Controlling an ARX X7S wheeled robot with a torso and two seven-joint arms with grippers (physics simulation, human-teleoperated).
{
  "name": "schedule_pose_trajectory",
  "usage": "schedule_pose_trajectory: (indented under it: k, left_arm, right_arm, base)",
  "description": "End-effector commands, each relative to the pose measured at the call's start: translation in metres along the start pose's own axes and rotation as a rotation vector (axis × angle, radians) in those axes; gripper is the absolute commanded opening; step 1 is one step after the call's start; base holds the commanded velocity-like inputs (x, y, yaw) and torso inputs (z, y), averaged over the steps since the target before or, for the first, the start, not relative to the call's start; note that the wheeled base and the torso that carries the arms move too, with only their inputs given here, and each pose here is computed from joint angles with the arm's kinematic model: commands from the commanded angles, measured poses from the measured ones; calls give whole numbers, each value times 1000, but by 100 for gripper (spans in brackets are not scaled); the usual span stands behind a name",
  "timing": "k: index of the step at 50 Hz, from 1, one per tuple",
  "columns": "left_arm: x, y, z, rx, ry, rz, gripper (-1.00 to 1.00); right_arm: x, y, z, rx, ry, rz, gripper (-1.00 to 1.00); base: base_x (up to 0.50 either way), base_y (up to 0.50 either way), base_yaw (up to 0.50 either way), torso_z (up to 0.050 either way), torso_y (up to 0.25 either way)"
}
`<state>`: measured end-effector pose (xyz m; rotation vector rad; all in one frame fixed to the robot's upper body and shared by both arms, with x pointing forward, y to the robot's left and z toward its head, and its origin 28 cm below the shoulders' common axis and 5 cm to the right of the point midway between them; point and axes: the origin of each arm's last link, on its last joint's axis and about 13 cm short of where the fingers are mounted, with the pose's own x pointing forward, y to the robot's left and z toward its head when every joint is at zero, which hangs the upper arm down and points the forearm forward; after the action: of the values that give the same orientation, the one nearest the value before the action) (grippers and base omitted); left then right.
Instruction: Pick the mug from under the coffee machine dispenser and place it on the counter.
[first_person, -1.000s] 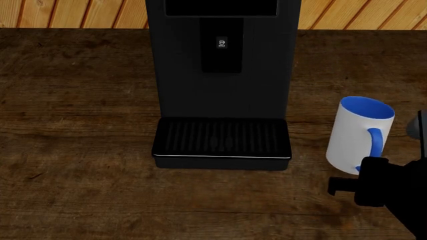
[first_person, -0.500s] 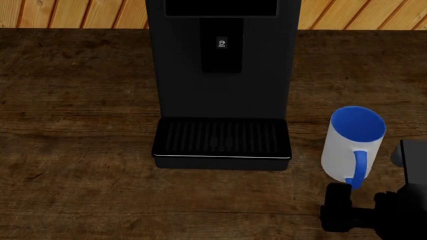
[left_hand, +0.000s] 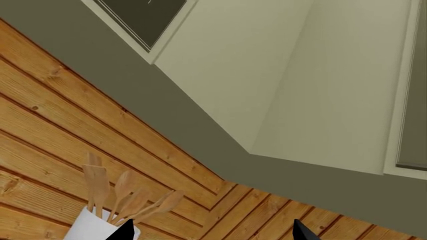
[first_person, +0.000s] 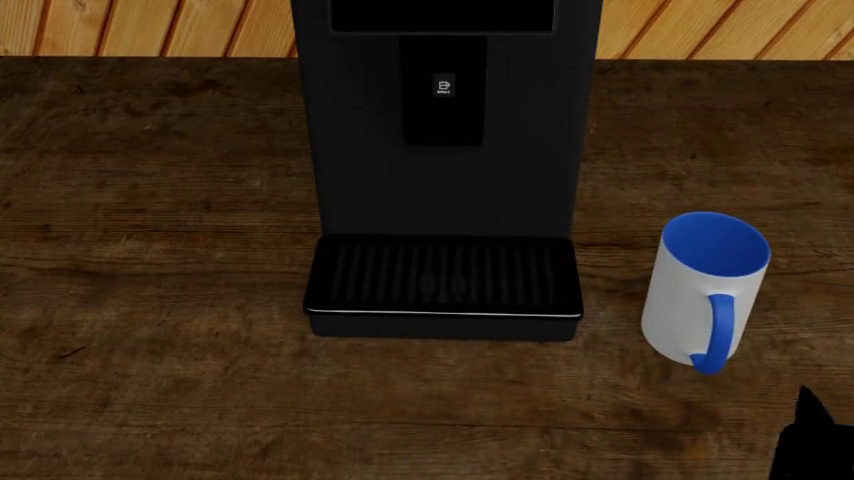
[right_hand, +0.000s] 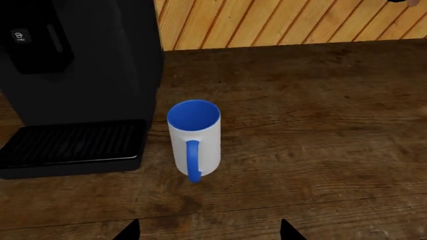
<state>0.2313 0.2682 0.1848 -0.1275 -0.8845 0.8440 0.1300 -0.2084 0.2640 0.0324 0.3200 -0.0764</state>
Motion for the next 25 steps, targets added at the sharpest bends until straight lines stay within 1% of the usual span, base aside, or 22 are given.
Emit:
schedule_pose_trajectory:
  k: [1,4,7,11,15,25]
  left_arm:
    - [0,0,0,0,0,-2,100]
    - [0,0,0,0,-1,-6,100]
    - [0,0,0,1,0,-8,100]
    - [0,-1,0,-1,-5,-11,100]
    - [0,-1,0,-2,-9,-12,100]
    - [-1,-1,0,1,-10,-15,100]
  right_arm:
    - [-92,26,-2,-140,-110,-57,100]
    - [-108,32,-7,-146,-150,-69,100]
    - [-113,32,-11,-138,-167,-72,100]
    - [-113,32,-12,-167,-170,-46,100]
    - [-111,30,-16,-151,-174,-59,100]
    - [-103,30,-19,-156,-182,-42,100]
  base:
    - [0,0,0,0,0]
    - [0,0,0,0,0]
    - [0,0,0,0,0]
    - [0,0,0,0,0]
    - [0,0,0,0,0]
    - [0,0,0,0,0]
